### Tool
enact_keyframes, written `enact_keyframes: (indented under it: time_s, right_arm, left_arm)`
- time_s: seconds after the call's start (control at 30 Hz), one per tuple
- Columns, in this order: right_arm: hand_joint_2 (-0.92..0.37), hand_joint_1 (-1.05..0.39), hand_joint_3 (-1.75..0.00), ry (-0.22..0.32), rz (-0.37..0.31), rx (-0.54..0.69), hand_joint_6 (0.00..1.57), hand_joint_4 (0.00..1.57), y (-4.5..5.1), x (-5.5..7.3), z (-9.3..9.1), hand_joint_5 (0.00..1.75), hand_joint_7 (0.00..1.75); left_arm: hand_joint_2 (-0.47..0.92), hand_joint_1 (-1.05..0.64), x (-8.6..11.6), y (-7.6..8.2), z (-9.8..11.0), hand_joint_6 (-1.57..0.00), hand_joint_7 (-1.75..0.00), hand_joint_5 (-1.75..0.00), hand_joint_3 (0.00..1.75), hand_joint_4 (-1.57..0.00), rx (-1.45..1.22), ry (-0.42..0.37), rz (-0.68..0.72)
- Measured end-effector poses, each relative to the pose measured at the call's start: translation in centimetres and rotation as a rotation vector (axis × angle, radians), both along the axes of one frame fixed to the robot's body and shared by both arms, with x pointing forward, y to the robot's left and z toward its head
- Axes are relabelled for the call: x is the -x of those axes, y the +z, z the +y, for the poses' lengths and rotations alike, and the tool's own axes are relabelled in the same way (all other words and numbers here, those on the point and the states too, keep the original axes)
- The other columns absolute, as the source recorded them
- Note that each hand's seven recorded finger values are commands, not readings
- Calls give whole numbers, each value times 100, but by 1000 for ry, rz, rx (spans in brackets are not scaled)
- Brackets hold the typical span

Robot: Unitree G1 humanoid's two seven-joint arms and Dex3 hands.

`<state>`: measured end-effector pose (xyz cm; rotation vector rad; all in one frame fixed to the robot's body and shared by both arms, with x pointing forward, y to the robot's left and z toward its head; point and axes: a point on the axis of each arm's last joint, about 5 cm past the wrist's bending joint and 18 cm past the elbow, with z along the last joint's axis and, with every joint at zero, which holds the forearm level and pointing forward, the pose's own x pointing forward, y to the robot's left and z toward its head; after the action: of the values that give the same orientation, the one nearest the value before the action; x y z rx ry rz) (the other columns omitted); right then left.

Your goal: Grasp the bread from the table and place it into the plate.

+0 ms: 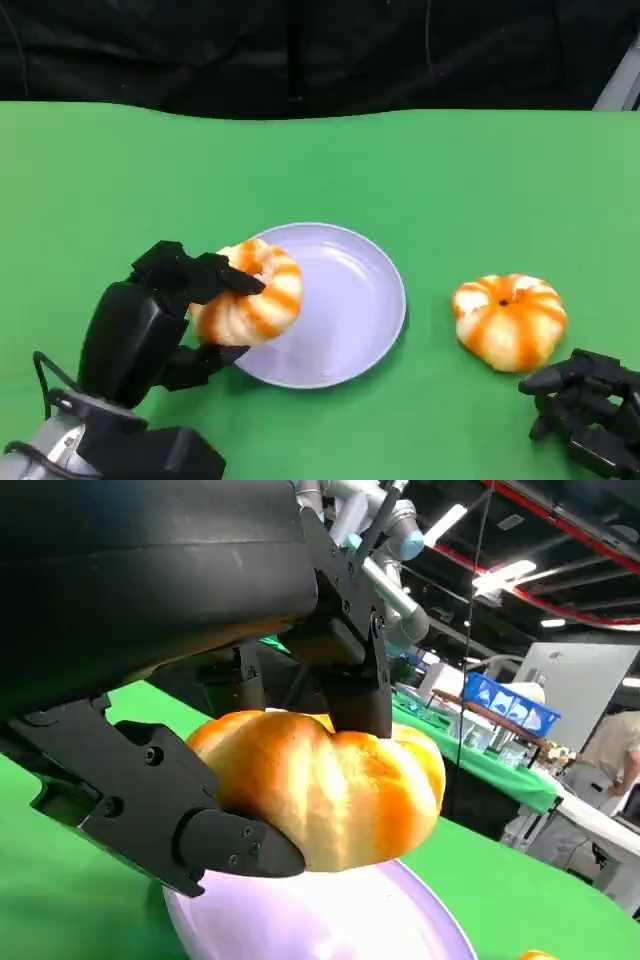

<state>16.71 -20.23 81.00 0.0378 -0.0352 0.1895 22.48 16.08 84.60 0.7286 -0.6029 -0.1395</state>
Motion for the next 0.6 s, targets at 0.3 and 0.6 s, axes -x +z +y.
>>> enact_keyframes:
  time_s: [0.3,0.6]
  right_arm:
    - [-92,4,-42,0,0,0,84,69,0,0,0,147,87]
    - [-92,2,-38,-10,-12,9,86,73,2,123,38,139,84]
  left_arm:
    - [65,-2,0,0,0,-83,-98,-138,71,-68,0,0,0]
    - [71,-3,-2,-39,-64,-87,-88,-134,56,-69,-10,-33,58]
